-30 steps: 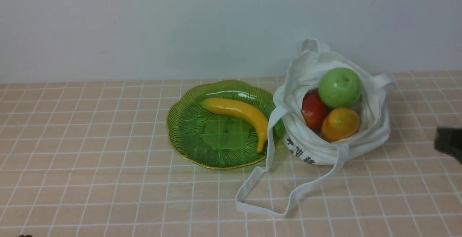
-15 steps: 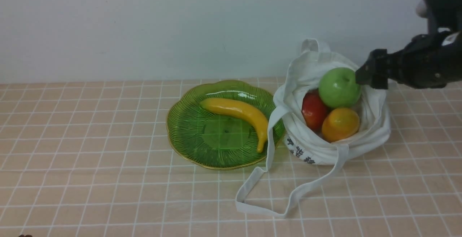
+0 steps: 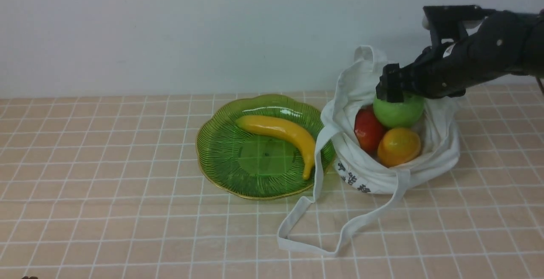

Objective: Take the fruit out of the bag on the brown coffee tablecloth and place them on the plate.

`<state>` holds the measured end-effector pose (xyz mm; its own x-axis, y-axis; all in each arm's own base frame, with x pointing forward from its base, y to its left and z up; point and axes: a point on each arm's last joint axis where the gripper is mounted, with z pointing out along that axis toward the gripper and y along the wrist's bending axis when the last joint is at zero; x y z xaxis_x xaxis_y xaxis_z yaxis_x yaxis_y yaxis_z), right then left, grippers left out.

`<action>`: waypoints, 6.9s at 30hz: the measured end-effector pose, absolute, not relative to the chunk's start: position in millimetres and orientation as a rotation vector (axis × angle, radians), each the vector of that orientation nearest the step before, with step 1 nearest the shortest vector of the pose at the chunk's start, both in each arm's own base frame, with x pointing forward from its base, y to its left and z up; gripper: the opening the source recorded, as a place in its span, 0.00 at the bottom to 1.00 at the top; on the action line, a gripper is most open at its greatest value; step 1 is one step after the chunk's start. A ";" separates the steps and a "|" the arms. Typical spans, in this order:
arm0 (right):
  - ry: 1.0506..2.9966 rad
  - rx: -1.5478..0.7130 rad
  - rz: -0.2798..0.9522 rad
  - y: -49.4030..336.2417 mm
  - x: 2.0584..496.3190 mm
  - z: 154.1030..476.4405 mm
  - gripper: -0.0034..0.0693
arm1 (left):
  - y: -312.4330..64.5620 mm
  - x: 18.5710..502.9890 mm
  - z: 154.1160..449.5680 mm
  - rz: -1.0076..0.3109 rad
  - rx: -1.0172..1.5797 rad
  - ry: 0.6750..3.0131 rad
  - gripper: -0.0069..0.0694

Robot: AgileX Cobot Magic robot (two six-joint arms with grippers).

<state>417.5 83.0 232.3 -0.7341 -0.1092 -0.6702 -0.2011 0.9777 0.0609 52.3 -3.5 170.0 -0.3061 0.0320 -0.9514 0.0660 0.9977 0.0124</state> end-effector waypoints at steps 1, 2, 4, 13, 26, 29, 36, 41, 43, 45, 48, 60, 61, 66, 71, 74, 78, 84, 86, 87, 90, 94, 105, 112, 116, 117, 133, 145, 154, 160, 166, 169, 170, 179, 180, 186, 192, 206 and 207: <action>2.398 -0.213 0.158 82.7 419.6 229.8 1.00 | -3.5 52.3 170.0 -0.034 0.071 1.882 0.08; 2.392 -0.207 0.153 82.5 421.2 229.2 1.00 | -3.5 52.3 170.0 -0.034 0.071 1.882 0.08; 2.383 -0.202 0.147 82.4 423.5 228.4 1.00 | -3.5 52.3 170.0 -0.034 0.071 1.882 0.08; 2.388 -0.207 0.139 82.2 424.5 226.3 0.89 | -3.5 52.3 170.0 -0.034 0.071 1.882 0.08; 2.329 -0.246 0.146 77.1 389.9 294.0 0.89 | -3.5 52.3 170.0 -0.034 0.071 1.882 0.08; 2.265 -0.202 0.250 83.4 375.5 321.4 0.89 | -3.5 52.3 170.0 -0.034 0.071 1.882 0.08; 2.248 -0.423 0.524 159.0 357.0 315.1 0.89 | -3.5 52.3 170.0 -0.034 0.071 1.882 0.08; 2.226 -0.595 0.582 219.9 355.9 274.0 0.89 | -3.5 52.3 170.0 -0.034 0.071 1.882 0.08; 2.218 -0.637 0.568 234.0 356.5 259.4 0.89 | -3.5 52.3 170.0 -0.034 0.071 1.882 0.08; 2.204 -0.660 0.551 242.2 357.9 249.7 0.89 | -3.5 52.3 170.0 -0.034 0.071 1.882 0.08; 2.198 -0.658 0.524 249.0 363.7 233.0 0.89 | -3.5 52.3 170.0 -0.034 0.071 1.882 0.08; 2.163 -0.600 0.475 250.2 375.6 217.2 1.00 | -3.5 52.3 170.0 -0.034 0.071 1.882 0.08; 2.162 -0.599 0.474 250.1 375.8 217.4 1.00 | -3.5 52.3 170.0 -0.034 0.071 1.882 0.08; 2.174 -0.613 0.479 248.1 374.7 219.1 1.00 | -3.5 52.3 170.0 -0.034 0.071 1.882 0.08; 2.181 -0.707 0.493 230.8 367.0 258.0 0.96 | -3.5 52.3 170.0 -0.034 0.071 1.882 0.08; 2.177 -0.747 0.516 209.2 355.1 310.8 0.82 | -3.5 52.3 170.0 -0.034 0.071 1.882 0.08; 2.183 -0.758 0.526 177.2 329.2 371.0 0.55 | -3.5 52.3 170.0 -0.034 0.071 1.882 0.08; 2.261 -0.725 0.471 120.1 270.5 423.1 0.10 | -3.5 52.3 170.0 -0.034 0.071 1.882 0.08; 2.264 -0.689 0.451 104.0 246.7 426.8 0.05 | -3.5 52.3 170.0 -0.034 0.071 1.882 0.08; 2.260 -0.672 0.442 96.0 231.7 426.1 0.04 | -3.5 52.3 170.0 -0.034 0.071 1.882 0.08; 2.236 -0.639 0.418 81.4 195.4 416.2 0.03 | -3.5 52.3 170.0 -0.034 0.071 1.882 0.08; 2.155 -0.618 0.344 63.5 147.3 384.9 0.03 | -3.5 52.3 170.0 -0.034 0.071 1.882 0.08; 1.795 -0.302 0.331 36.9 90.9 292.4 0.03 | -3.5 52.3 170.0 -0.034 0.071 1.882 0.08; 1.739 -0.197 0.385 34.5 89.7 286.7 0.03 | -3.5 52.3 170.0 -0.034 0.071 1.882 0.08; 1.745 -0.198 0.386 34.6 89.7 285.5 0.03 | -3.5 52.3 170.0 -0.034 0.071 1.882 0.08; 1.746 -0.199 0.386 34.7 89.6 285.3 0.03 | -3.5 52.3 170.0 -0.034 0.071 1.882 0.08; 1.737 -0.196 0.376 34.0 90.2 284.9 0.03 | -3.5 52.3 170.0 -0.034 0.071 1.882 0.08; 1.662 -0.118 0.238 15.9 67.4 234.5 0.03 | -3.5 52.3 170.0 -0.034 0.071 1.882 0.08; 1.645 0.069 0.119 2.4 56.5 192.4 0.03 | -3.5 52.3 170.0 -0.034 0.071 1.882 0.08; 1.751 0.054 0.129 3.8 55.5 181.6 0.03 | -3.5 52.3 170.0 -0.034 0.071 1.882 0.08; 1.769 -0.020 0.161 7.3 54.7 180.8 0.03 | -3.5 52.3 170.0 -0.034 0.071 1.882 0.08; 1.772 -0.027 0.162 7.5 54.6 180.6 0.03 | -3.5 52.3 170.0 -0.034 0.071 1.882 0.08; 1.773 -0.028 0.163 7.6 54.6 180.5 0.03 | -3.5 52.3 170.0 -0.034 0.071 1.882 0.08; 1.772 -0.029 0.164 7.6 54.6 180.8 0.03 | -3.5 52.3 170.0 -0.034 0.071 1.882 0.08; 1.772 -0.029 0.164 7.6 54.6 180.8 0.03 | -3.5 52.3 170.0 -0.034 0.071 1.882 0.08; 1.772 -0.029 0.164 7.6 54.6 180.8 0.03 | -3.5 52.3 170.0 -0.034 0.071 1.882 0.08; 1.772 -0.029 0.164 7.6 54.6 180.8 0.03 | -3.5 52.3 170.0 -0.034 0.071 1.882 0.08; 1.772 -0.029 0.164 7.6 54.6 180.8 0.03 | -3.5 52.3 170.0 -0.034 0.071 1.882 0.08; 1.772 -0.029 0.164 7.6 54.6 180.8 0.03 | -3.5 52.3 170.0 -0.034 0.071 1.882 0.08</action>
<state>54.6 7.6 180.8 -0.2069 0.0704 -0.9758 -0.1098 0.9894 0.0947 52.3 -3.5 170.0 -0.3061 0.0320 -0.9514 0.0660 0.9977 0.0124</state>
